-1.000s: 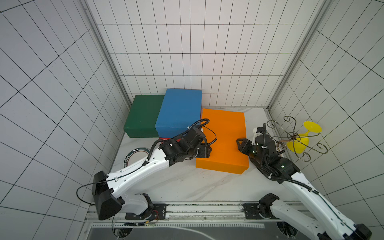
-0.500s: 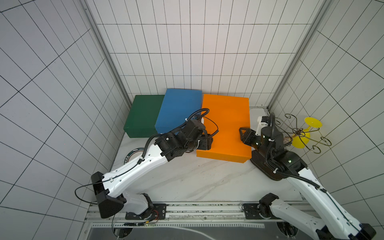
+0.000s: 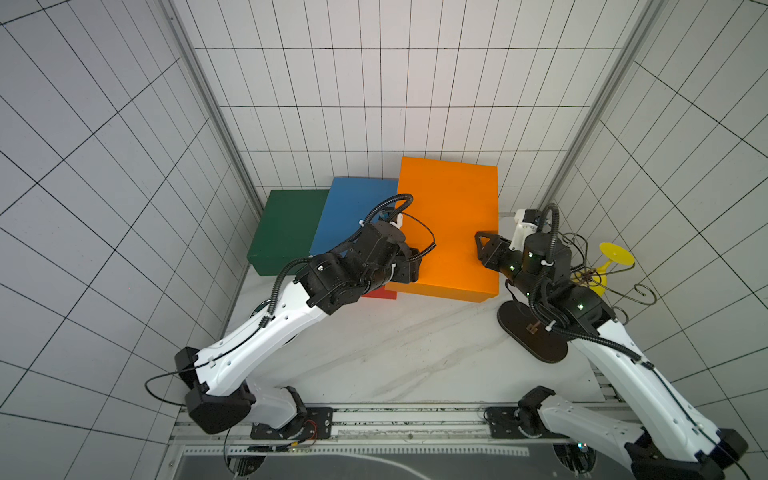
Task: Stack the shoeboxes
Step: Place the shoebox at the shoebox.
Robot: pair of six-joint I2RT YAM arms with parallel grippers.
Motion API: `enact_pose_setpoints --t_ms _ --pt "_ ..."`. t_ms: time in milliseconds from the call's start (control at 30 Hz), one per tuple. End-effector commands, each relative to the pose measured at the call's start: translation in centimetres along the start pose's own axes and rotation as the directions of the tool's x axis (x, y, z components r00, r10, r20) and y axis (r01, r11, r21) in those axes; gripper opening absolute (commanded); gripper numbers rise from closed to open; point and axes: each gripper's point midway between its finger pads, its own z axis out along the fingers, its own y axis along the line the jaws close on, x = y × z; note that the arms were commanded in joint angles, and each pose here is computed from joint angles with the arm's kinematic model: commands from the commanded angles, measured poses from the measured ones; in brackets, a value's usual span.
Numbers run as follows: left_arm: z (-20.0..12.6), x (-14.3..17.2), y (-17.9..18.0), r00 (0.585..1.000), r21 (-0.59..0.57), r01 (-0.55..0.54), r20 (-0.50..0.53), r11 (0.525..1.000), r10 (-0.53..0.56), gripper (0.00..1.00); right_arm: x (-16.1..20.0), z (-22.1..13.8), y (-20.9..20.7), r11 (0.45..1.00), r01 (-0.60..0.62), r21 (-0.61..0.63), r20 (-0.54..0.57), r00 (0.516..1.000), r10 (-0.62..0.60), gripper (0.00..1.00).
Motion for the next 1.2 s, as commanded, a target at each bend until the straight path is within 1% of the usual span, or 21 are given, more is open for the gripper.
enact_pose_setpoints --t_ms 0,133,200,267,400,533,667,767,867,967,1067,1167 --pt "-3.9 -5.9 -10.7 0.979 0.427 -0.079 0.205 0.901 -0.012 0.73 2.9 -2.0 11.7 0.890 -0.025 -0.455 -0.186 0.980 -0.067 0.46" --pt "-4.5 -7.3 -9.7 0.970 0.361 -0.100 0.243 0.927 0.011 0.75 2.6 -1.1 13.3 0.880 -0.010 -0.475 -0.183 0.979 -0.088 0.46" --pt "-4.5 -8.0 -9.3 0.969 0.352 -0.103 0.246 0.930 0.014 0.75 2.4 -0.6 14.0 0.875 -0.003 -0.484 -0.181 0.979 -0.096 0.46" --pt "-4.2 -8.9 -8.2 0.971 0.359 -0.077 0.239 0.930 -0.012 0.75 2.4 0.0 14.8 0.869 0.004 -0.495 -0.181 0.978 -0.107 0.46" --pt "-3.5 -11.2 -3.6 0.967 0.333 0.004 0.240 0.943 -0.089 0.75 2.3 1.5 16.1 0.861 0.018 -0.508 -0.177 0.976 -0.125 0.46" --pt "-3.8 -13.3 0.2 0.956 0.324 0.042 0.262 0.945 -0.132 0.75 2.4 3.6 17.4 0.854 0.031 -0.520 -0.183 0.972 -0.146 0.46" --pt "-3.4 -14.7 3.7 0.948 0.299 0.079 0.271 0.951 -0.164 0.75 2.4 5.5 19.2 0.835 0.033 -0.549 -0.185 0.970 -0.160 0.46" --pt "-2.5 -15.3 6.4 0.945 0.283 0.112 0.265 0.953 -0.190 0.75 1.8 6.7 20.6 0.821 0.042 -0.569 -0.167 0.972 -0.165 0.46" --pt "-1.2 -15.8 9.9 0.936 0.271 0.173 0.254 0.947 -0.244 0.75 1.3 8.2 21.6 0.816 0.059 -0.575 -0.147 0.974 -0.173 0.46" --pt "-0.2 -16.1 13.1 0.921 0.269 0.237 0.242 0.934 -0.303 0.75 1.4 9.9 22.4 0.811 0.057 -0.582 -0.154 0.972 -0.179 0.46" --pt "0.6 -16.4 15.6 0.906 0.275 0.285 0.235 0.918 -0.351 0.74 1.7 11.6 22.7 0.809 0.051 -0.585 -0.163 0.970 -0.178 0.46" --pt "0.9 -16.9 17.4 0.893 0.280 0.314 0.238 0.907 -0.383 0.74 1.4 12.9 22.8 0.807 0.047 -0.588 -0.163 0.971 -0.176 0.46"
